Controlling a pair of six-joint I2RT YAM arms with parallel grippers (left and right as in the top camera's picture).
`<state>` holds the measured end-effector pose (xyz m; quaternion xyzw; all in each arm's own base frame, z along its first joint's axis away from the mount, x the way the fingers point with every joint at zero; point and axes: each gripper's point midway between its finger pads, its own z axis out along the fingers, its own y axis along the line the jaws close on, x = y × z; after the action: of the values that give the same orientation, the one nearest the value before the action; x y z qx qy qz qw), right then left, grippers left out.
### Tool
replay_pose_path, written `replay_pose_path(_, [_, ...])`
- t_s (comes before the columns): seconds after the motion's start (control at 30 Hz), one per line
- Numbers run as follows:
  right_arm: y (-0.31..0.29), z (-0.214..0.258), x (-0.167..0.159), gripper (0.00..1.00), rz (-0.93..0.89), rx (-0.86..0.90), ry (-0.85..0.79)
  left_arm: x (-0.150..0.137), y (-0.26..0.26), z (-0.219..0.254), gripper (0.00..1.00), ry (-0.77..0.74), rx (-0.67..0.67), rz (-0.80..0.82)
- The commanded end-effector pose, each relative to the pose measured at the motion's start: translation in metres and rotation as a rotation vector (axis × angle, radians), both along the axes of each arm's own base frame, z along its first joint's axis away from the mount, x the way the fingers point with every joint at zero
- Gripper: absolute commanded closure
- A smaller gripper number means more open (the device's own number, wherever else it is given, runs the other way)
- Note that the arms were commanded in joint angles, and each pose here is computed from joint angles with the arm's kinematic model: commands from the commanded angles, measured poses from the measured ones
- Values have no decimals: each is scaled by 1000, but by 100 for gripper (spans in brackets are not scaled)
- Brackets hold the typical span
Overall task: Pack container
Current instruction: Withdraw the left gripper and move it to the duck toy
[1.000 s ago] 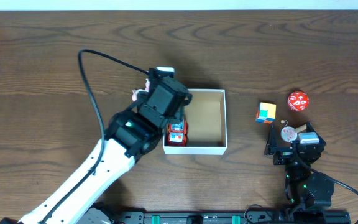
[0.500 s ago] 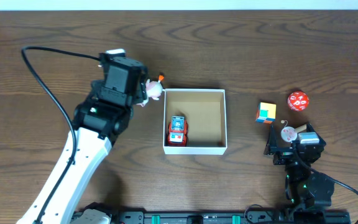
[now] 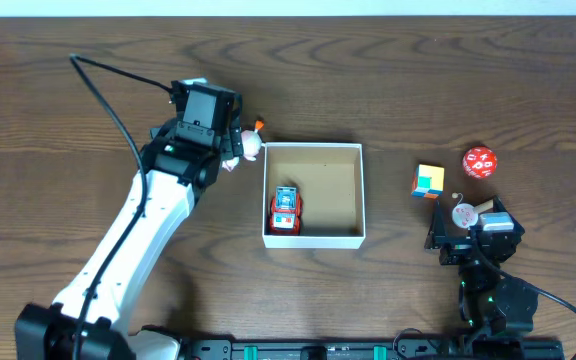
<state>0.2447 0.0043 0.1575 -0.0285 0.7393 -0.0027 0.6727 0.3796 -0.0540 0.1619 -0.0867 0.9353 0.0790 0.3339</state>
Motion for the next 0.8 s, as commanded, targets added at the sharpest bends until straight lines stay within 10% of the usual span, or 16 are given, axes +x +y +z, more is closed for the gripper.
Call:
replay_pose_path(0.0, [3,-1,0,1,12,-9,2,12,4,2,2,-20,5,13])
replay_pose_path(0.77, [3,-1,0,1,12,-9,2,23,-33,-74,2,207,105,-429])
